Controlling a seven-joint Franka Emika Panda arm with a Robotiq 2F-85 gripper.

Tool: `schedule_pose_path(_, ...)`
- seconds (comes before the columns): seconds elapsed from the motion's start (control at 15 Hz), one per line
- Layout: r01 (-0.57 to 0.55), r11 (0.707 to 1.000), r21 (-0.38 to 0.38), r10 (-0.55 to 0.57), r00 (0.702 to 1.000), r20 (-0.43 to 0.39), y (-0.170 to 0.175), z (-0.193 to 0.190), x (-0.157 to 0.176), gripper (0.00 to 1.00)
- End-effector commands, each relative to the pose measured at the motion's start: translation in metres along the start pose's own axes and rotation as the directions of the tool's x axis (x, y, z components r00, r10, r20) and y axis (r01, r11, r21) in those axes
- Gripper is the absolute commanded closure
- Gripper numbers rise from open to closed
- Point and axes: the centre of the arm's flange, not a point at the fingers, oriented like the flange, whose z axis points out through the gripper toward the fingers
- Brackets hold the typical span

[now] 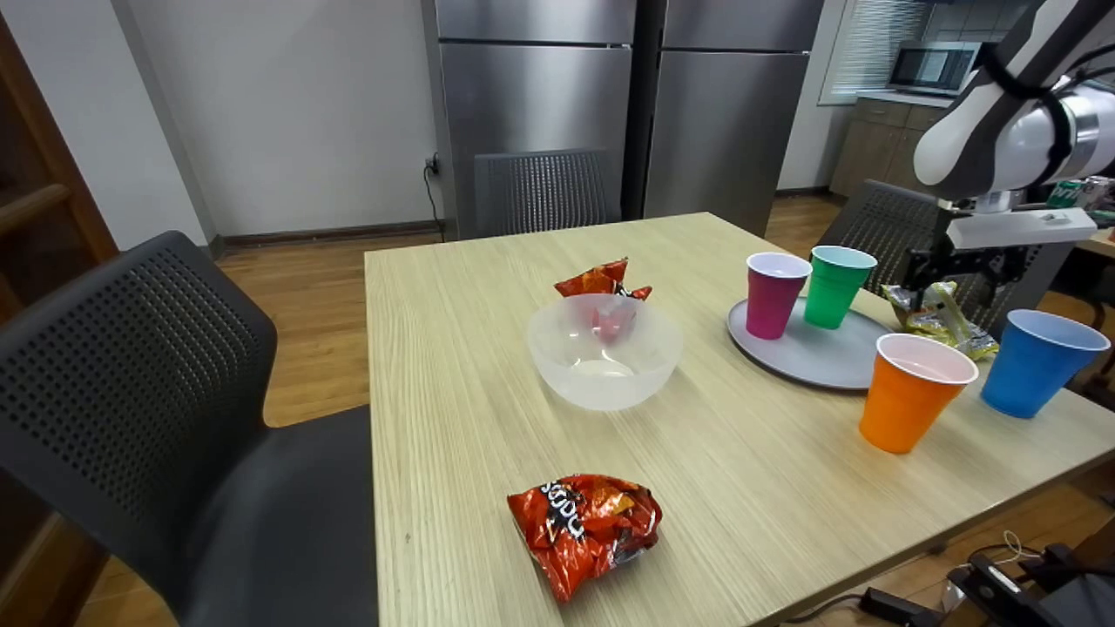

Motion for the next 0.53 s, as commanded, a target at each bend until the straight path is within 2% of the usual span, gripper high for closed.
schedule_pose_path(0.0, 0.025, 0.999, 0.034, -0.025, 1.0, -0.006, 0.0022, 0.0013, 0.0083, 0.0)
schedule_pose_path(0.47, 0.029, 0.998, 0.049, -0.028, 1.0, -0.012, 0.0035, -0.001, 0.0092, 0.0)
